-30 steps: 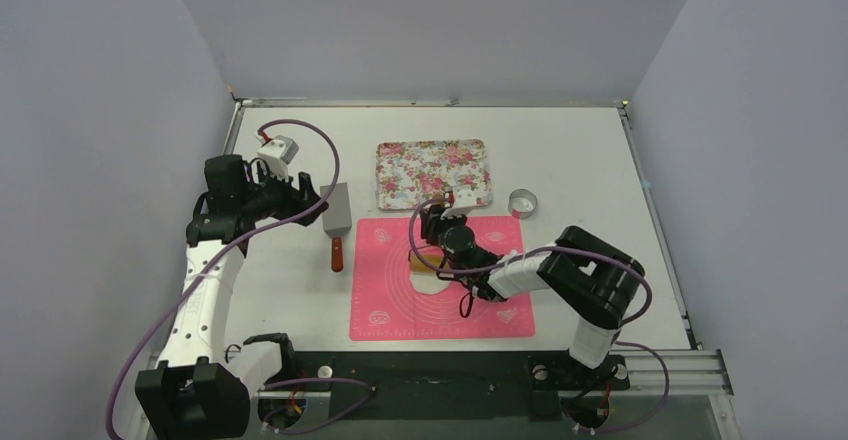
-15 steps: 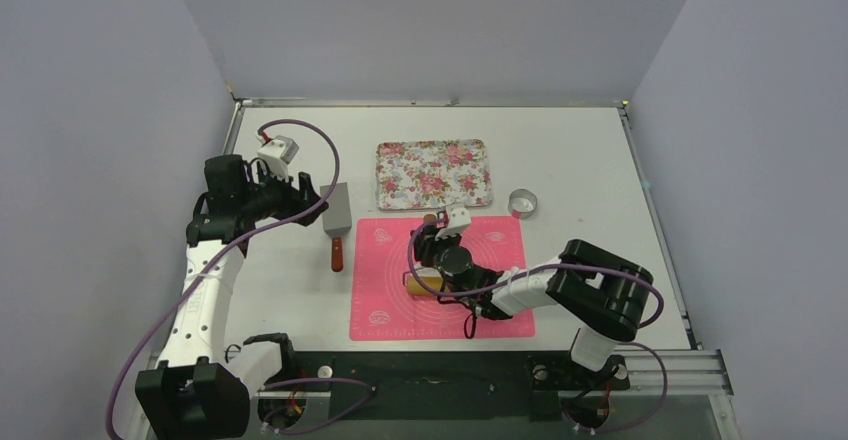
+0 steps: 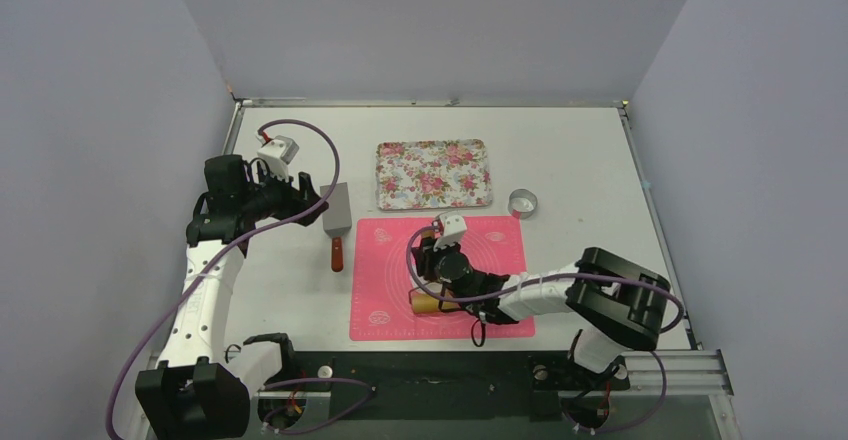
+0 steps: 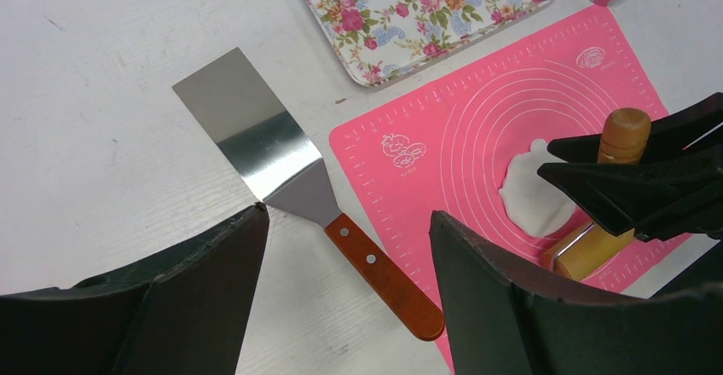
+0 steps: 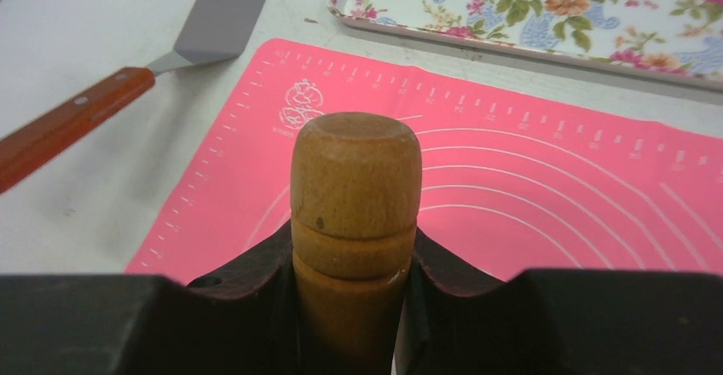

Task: Roll out the dumpling wrappers from the dough
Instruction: Flatten out the dough on the work surface.

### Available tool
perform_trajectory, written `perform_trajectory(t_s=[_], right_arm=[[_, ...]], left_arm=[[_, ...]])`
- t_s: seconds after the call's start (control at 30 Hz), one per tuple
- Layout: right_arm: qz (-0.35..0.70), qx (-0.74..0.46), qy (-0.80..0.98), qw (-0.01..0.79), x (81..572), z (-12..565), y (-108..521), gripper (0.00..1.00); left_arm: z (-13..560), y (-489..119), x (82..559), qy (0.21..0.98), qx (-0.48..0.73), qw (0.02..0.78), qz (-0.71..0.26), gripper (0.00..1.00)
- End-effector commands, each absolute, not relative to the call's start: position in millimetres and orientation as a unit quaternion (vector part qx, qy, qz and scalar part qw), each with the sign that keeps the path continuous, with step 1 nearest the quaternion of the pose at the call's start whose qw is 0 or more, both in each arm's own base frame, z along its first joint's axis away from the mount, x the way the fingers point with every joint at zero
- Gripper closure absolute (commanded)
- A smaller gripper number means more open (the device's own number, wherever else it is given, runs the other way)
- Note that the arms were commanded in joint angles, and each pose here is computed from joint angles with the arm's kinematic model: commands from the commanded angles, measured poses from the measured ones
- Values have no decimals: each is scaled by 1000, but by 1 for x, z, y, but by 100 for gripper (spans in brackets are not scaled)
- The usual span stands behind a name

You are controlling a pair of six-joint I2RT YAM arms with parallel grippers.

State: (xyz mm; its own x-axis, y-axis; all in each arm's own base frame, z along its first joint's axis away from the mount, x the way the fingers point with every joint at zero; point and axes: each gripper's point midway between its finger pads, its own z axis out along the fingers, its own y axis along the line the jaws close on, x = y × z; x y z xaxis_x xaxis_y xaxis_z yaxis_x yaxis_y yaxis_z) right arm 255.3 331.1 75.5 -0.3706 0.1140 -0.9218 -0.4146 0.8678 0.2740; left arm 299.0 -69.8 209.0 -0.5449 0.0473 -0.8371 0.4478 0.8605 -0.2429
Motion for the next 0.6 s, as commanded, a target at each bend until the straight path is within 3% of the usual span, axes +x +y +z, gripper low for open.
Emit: perform_trajectory(t_s=[0.0,0.2,0.57], right_arm=[[169,-164,804,546,249,85,305,100],[197,-173,763,590,271,148,312,100],[271,-173,740,591,310,137,345,100]], left_arm=[[238,-69,307,830,160,490,-214,32],[236,-69,307,830,159,489,-214,32],[235,-68,309,832,159,488,-212,32]])
